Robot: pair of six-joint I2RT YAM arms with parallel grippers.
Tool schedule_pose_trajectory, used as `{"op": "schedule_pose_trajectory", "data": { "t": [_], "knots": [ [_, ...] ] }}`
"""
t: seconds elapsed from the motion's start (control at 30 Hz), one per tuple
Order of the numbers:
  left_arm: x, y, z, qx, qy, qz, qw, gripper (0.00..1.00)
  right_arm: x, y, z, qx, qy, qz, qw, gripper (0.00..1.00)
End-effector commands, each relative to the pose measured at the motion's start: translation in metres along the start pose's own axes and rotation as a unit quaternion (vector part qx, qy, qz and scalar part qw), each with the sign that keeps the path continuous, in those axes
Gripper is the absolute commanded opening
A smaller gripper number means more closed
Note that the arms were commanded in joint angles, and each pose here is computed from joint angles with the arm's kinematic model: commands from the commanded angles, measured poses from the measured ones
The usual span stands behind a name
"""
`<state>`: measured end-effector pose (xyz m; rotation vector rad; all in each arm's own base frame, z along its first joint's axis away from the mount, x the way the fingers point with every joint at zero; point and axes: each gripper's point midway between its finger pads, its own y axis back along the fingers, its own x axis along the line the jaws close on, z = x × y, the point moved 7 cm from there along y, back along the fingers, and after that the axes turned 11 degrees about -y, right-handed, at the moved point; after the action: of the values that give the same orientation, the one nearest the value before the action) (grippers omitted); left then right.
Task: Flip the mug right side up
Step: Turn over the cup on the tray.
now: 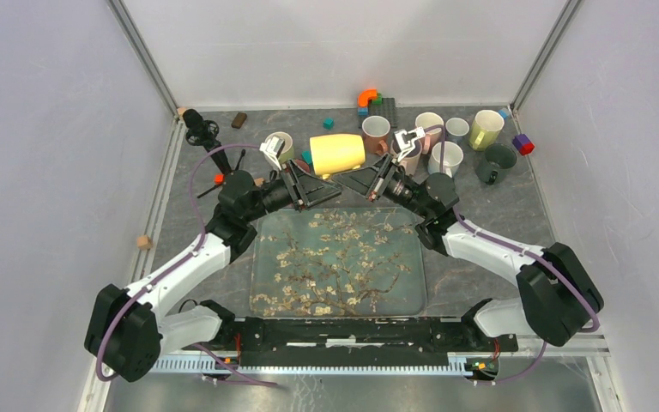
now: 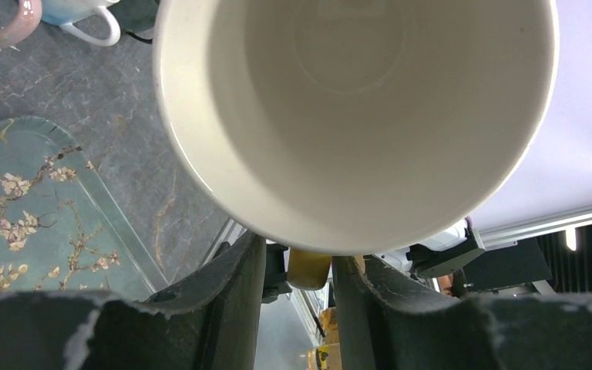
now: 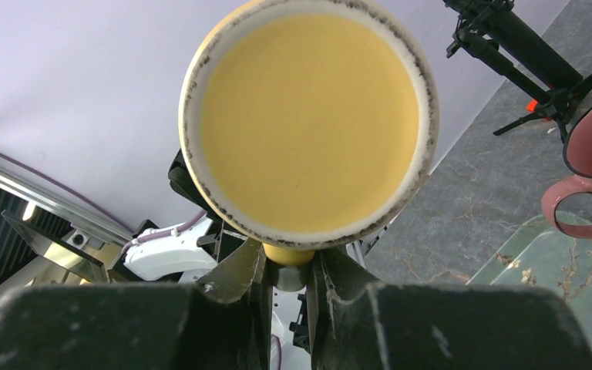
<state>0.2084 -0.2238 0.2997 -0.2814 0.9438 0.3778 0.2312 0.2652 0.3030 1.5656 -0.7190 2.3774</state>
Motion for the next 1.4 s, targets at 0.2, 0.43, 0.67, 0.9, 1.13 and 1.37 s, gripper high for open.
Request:
{"op": "schedule_pose_trajectory", "data": {
  "t": [0.2,0.43,0.67,0.9,1.13,1.37],
  "knots": [
    [-0.022,-0.004,0.010,-0.008,-0.004,-0.052,0.999,0.42,0.029,-0.002,0.002,0.006,0.028,0.081,0.996,0.00],
    [-0.022,-0.005,0.012,-0.020,-0.002,-0.062,0.998,0.39,0.027,-0.002,-0.001,0.012,0.020,0.082,0.996,0.00],
    [-0.019,-0.007,0.012,-0.024,0.001,-0.060,0.998,0.32,0.023,-0.001,-0.006,0.020,0.017,0.079,0.997,0.00],
    [-0.016,-0.006,0.013,-0.048,-0.004,-0.054,0.997,0.17,0.018,0.002,-0.013,0.021,0.020,0.066,0.997,0.00],
    [-0.019,-0.001,0.014,-0.062,-0.034,-0.060,0.996,0.04,0.008,0.004,-0.018,0.028,0.045,0.037,0.998,0.02],
    [-0.014,0.003,0.011,-0.054,-0.070,-0.027,0.996,0.02,-0.010,0.017,-0.016,0.008,0.112,-0.052,0.992,0.36]
  ]
}}
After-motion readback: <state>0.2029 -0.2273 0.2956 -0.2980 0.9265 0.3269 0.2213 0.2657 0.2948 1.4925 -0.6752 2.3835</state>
